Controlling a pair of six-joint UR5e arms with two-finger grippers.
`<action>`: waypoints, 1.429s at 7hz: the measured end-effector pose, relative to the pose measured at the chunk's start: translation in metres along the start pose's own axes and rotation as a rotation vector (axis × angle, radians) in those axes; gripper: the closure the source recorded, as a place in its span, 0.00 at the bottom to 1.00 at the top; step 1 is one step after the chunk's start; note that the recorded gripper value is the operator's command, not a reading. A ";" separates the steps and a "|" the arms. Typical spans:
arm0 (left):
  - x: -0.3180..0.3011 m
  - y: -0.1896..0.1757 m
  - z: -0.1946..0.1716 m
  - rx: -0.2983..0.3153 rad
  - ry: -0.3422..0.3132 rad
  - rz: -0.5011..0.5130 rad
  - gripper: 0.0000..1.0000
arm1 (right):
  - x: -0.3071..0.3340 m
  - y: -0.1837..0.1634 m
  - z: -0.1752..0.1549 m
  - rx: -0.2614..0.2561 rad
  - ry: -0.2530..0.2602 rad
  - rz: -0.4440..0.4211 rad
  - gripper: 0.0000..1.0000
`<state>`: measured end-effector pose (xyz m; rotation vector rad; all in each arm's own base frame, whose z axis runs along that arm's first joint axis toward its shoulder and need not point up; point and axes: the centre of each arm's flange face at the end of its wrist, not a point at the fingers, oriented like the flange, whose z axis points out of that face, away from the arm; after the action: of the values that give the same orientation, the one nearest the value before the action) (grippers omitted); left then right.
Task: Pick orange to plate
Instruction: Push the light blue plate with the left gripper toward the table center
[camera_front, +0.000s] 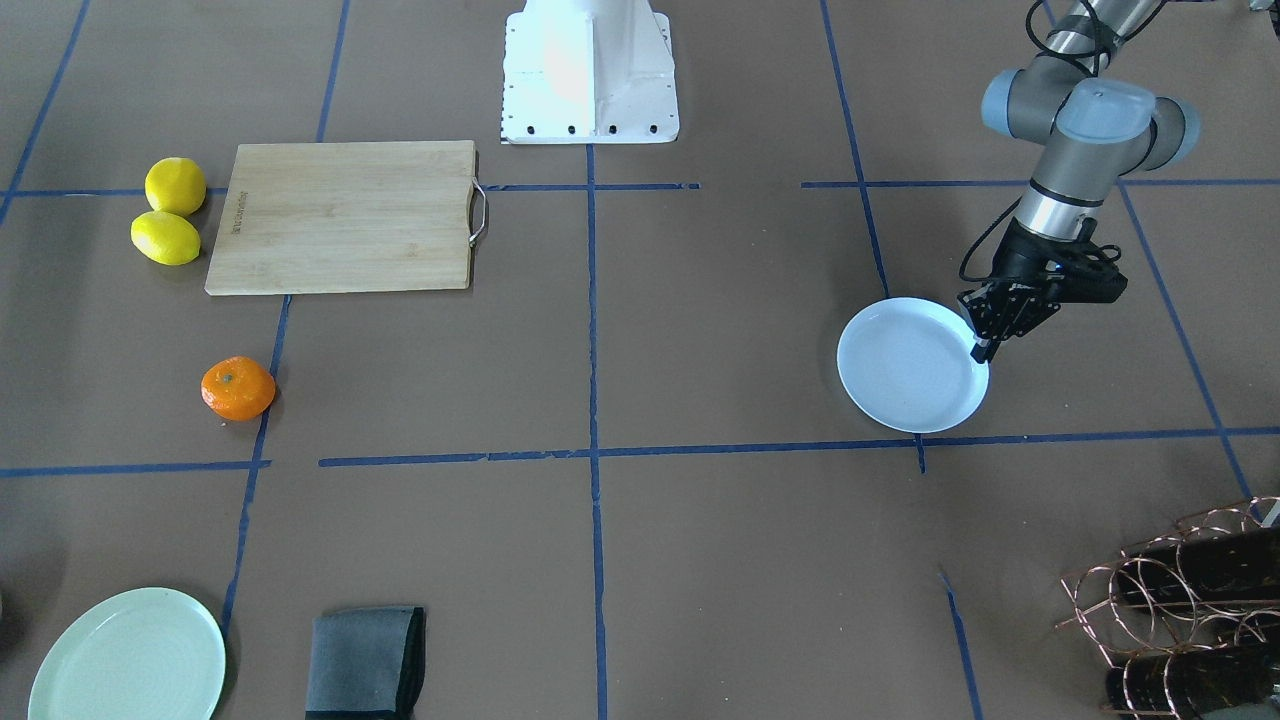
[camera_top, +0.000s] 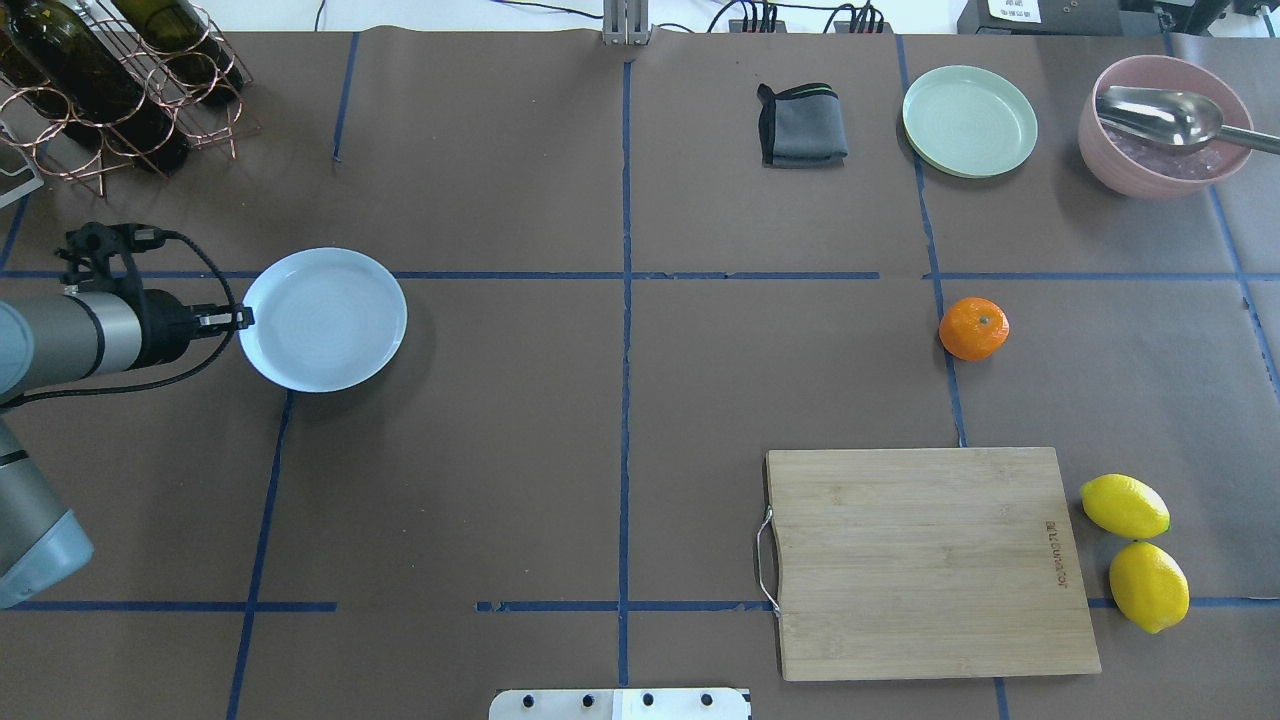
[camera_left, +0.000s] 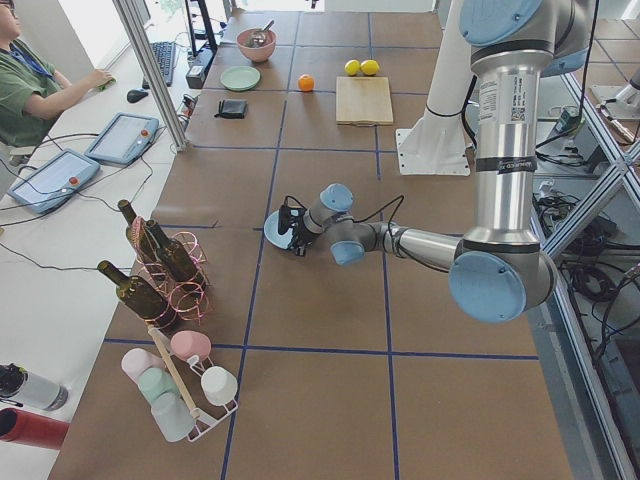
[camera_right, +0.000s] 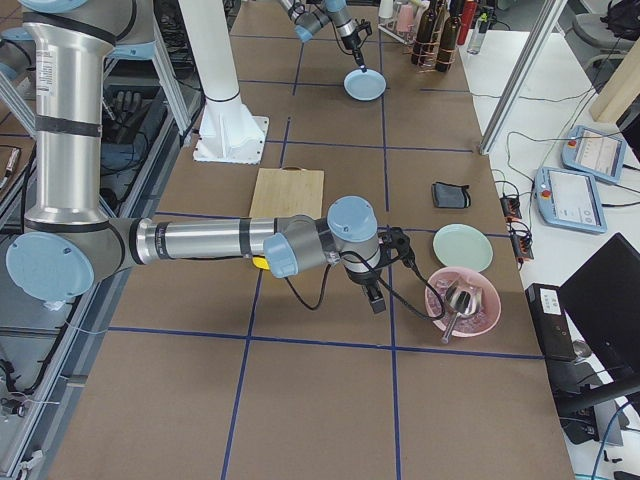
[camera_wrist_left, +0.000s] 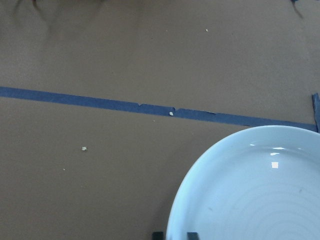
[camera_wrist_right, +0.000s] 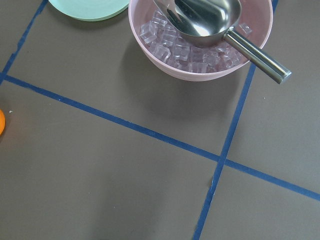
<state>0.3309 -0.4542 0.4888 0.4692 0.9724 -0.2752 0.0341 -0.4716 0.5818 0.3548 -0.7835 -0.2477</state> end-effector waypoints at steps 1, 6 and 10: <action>0.036 -0.012 0.006 0.005 0.019 -0.027 1.00 | 0.000 0.000 0.000 0.001 0.000 0.000 0.00; 0.306 0.032 0.056 -0.122 -0.005 -0.208 0.98 | 0.000 0.000 0.001 -0.002 -0.001 0.002 0.00; 0.323 0.053 0.059 -0.137 -0.001 -0.191 0.00 | 0.000 -0.001 0.000 0.000 -0.001 0.002 0.00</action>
<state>0.5709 -0.4423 0.2582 0.2514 1.0290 -0.3781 0.0340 -0.4723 0.5820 0.3538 -0.7852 -0.2466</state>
